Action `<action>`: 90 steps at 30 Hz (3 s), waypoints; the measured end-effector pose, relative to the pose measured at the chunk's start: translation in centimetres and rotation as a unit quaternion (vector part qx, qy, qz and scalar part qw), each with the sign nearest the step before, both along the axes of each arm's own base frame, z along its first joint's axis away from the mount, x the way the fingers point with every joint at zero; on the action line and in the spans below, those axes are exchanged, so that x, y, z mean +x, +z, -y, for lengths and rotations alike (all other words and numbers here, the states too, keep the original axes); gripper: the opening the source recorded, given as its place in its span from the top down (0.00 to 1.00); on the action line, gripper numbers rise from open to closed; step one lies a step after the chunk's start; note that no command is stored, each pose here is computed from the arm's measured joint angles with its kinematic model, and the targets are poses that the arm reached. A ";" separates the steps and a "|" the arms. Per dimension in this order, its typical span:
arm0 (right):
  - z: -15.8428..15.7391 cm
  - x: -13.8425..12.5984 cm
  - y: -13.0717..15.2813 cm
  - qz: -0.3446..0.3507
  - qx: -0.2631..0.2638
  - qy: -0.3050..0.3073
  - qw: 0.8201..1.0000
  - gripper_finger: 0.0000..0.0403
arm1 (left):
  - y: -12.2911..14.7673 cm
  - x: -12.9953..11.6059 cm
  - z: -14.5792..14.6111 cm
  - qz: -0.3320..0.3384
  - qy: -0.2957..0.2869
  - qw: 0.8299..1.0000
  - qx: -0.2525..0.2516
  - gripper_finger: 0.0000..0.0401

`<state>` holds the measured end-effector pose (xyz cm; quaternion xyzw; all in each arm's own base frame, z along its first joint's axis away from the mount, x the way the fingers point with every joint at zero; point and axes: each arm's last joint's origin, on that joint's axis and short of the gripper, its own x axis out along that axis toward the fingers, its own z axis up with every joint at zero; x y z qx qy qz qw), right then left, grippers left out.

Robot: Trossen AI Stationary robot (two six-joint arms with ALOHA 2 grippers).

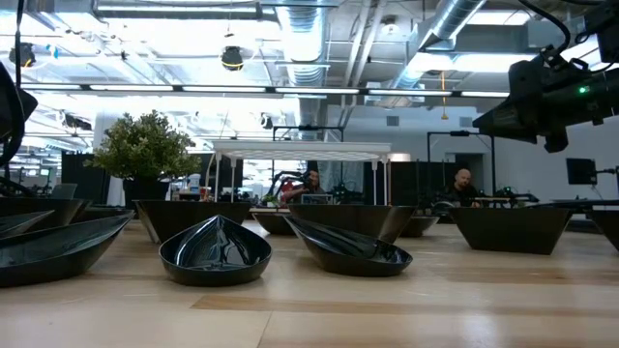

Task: Pick & Place Mini shaped plates
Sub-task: Put the black drop shaped plate on the shelf

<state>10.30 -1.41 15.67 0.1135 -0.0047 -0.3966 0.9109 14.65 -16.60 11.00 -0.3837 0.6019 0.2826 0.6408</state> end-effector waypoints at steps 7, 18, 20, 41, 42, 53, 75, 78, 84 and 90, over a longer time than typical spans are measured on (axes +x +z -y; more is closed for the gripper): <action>0.0 0.0 0.0 0.000 0.000 0.000 1.000 0.70 | 0.0 -0.2 0.3 -0.034 -0.010 0.999 -0.038 0.99; 0.0 0.0 0.0 0.000 0.000 0.000 1.000 0.70 | 6.0 -0.3 0.1 0.140 -0.136 0.973 -0.123 0.99; 0.0 0.0 0.0 0.000 0.000 0.000 1.000 0.70 | 7.8 -0.4 -0.4 0.218 -0.162 0.955 -0.117 0.99; 0.0 0.0 0.0 0.000 0.000 0.000 1.000 0.70 | 14.8 4.0 -12.3 0.432 -0.025 0.893 0.121 0.99; 0.0 0.0 0.0 0.000 0.000 0.000 1.000 0.70 | 15.4 4.4 -12.9 0.435 -0.028 0.890 0.134 0.99; 0.0 0.0 0.0 -0.001 0.000 0.000 1.000 0.70 | 20.8 10.2 -19.7 0.423 -0.087 0.867 0.250 0.99; 0.0 0.0 0.0 0.000 0.000 0.000 1.000 0.70 | 24.6 13.1 -35.0 0.216 -0.034 0.915 0.338 0.99; 0.0 0.0 0.0 0.000 0.000 0.000 1.000 0.70 | 24.4 13.1 -36.5 0.197 -0.027 0.928 0.314 0.99; 0.0 0.0 0.0 0.000 0.000 0.000 1.000 0.70 | 23.6 13.0 -38.9 0.158 -0.008 0.946 0.282 0.99; 0.0 0.0 0.0 0.000 0.000 0.000 1.000 0.70 | 21.4 13.0 -40.9 0.136 0.030 0.963 0.231 0.99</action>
